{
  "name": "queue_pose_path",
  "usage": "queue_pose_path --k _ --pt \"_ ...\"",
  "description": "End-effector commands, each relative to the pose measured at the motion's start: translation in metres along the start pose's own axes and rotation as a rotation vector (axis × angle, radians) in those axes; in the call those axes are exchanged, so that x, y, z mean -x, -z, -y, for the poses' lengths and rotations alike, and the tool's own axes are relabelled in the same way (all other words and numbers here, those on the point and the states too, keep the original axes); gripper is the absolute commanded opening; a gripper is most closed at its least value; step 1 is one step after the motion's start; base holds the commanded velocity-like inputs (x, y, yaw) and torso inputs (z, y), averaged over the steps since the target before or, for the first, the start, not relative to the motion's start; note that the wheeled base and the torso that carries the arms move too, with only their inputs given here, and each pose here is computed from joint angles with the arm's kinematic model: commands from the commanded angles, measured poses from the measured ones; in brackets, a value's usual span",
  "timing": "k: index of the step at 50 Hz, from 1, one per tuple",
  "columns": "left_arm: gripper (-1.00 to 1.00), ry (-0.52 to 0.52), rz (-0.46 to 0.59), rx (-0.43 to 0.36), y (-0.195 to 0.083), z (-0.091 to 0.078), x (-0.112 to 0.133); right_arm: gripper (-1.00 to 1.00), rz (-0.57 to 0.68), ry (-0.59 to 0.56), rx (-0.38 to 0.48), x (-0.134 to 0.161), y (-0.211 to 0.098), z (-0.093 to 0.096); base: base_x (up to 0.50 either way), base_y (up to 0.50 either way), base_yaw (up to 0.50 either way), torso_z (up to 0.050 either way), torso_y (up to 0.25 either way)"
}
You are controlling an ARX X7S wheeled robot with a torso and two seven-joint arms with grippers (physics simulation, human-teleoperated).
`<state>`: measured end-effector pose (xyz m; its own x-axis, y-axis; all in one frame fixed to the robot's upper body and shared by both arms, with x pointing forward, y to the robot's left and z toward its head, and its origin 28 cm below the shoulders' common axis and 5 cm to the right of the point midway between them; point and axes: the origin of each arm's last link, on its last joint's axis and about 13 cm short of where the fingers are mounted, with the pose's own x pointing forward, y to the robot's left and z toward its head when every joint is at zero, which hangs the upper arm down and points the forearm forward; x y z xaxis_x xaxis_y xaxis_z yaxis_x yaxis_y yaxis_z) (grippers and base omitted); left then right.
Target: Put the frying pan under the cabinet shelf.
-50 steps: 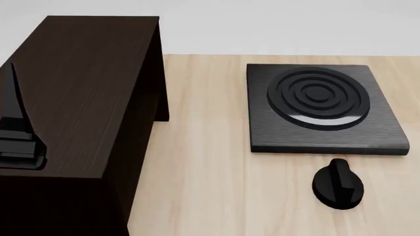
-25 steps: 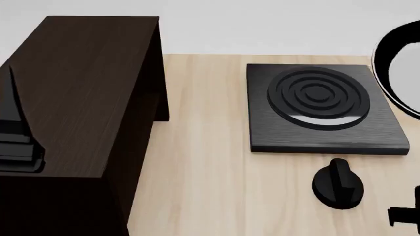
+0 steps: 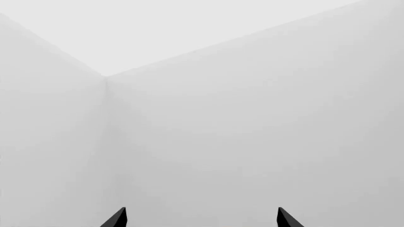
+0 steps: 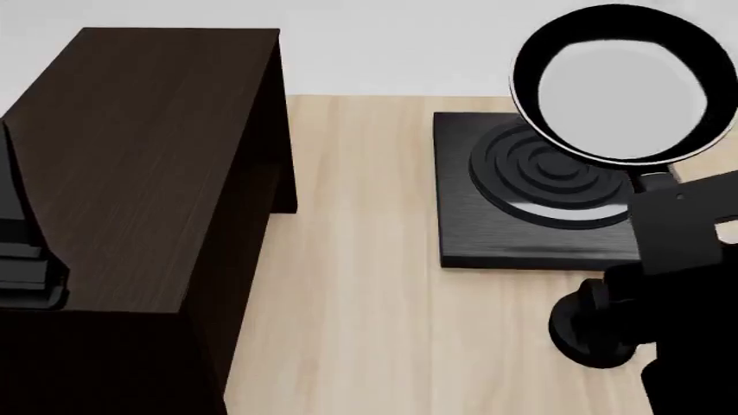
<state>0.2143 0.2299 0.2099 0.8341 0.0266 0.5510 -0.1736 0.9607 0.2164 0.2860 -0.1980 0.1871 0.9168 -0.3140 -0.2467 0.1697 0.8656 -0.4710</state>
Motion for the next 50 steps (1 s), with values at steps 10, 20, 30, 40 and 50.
queue_pose_path --k 10,20,30,40,50 --pt "1.0 -0.005 0.0 -0.003 -0.001 -0.002 0.003 -1.0 0.063 -0.015 0.133 -0.027 -0.021 -0.024 0.0 0.0 0.0 0.001 0.002" --pt "1.0 -0.01 -0.003 -0.003 -0.001 -0.002 0.004 -1.0 0.076 -0.068 0.176 -0.036 -0.021 -0.038 0.0 0.0 0.0 0.0 0.001" --pt "1.0 -0.016 -0.005 -0.005 -0.001 -0.003 0.006 -1.0 0.076 -0.117 0.205 -0.04 -0.013 -0.052 0.0 0.0 0.0 0.001 0.002" --pt "1.0 -0.015 -0.005 -0.004 -0.001 -0.003 0.007 -1.0 0.074 -0.16 0.23 -0.035 -0.003 -0.063 0.0 0.0 0.0 0.0 0.002" --pt "1.0 -0.014 -0.008 -0.003 -0.001 -0.002 0.007 -1.0 0.078 -0.205 0.252 -0.027 0.008 -0.073 0.0 0.0 0.0 0.0 0.002"
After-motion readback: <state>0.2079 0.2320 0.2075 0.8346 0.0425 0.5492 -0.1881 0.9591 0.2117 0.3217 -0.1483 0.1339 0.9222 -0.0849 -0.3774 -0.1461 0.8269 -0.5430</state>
